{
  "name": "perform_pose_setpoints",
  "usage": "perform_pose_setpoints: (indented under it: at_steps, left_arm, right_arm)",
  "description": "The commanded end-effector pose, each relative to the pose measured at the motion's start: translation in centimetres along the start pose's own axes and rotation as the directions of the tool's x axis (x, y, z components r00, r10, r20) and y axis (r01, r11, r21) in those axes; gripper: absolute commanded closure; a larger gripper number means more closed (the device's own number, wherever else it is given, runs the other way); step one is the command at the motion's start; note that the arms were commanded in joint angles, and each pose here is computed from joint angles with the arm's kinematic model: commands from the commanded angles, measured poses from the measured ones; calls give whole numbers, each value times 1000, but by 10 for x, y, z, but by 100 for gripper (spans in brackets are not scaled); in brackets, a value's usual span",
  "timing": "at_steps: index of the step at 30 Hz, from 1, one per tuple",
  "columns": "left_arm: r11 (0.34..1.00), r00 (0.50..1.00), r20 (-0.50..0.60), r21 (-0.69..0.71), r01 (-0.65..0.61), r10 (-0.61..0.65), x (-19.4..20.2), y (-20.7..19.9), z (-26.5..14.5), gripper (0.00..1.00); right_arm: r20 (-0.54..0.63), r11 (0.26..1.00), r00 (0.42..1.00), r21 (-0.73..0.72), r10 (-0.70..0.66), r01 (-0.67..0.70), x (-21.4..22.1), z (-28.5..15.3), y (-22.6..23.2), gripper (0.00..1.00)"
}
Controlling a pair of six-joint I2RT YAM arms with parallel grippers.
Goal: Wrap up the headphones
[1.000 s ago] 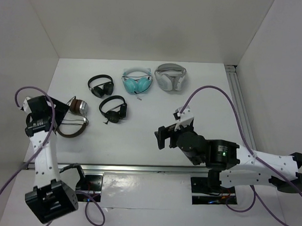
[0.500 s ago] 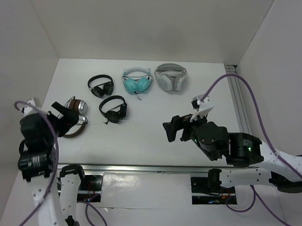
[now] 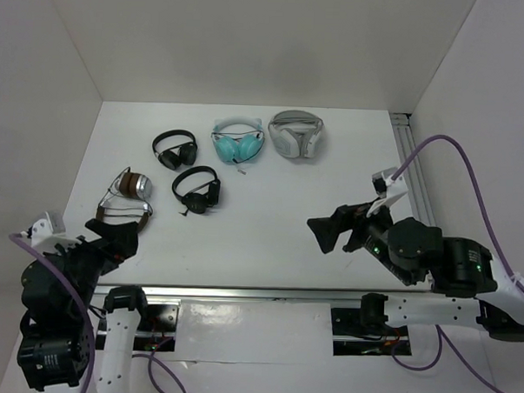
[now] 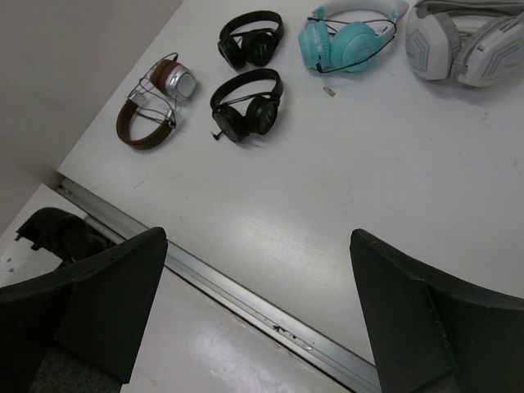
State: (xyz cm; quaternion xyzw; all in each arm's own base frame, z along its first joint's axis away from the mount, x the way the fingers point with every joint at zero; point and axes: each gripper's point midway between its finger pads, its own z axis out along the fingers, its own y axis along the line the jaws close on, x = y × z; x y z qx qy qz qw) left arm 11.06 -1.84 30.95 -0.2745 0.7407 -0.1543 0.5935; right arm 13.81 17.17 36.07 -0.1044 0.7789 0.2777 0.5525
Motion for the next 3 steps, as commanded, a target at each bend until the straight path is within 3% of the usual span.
perform_pose_setpoints:
  at_steps: [1, 3]
  left_arm:
    - [1000, 1000, 17, 1, -4, 4, -5, -1, -3, 0]
    - [1000, 1000, 1, -10, -2, 2, 0, 2, 2, 0]
  right_arm:
    - [-14, 1000, 1000, -18, 8, -8, -3, -5, 3, 0]
    - [-27, 1000, 1000, -10, -8, 8, 1, -2, 3, 0]
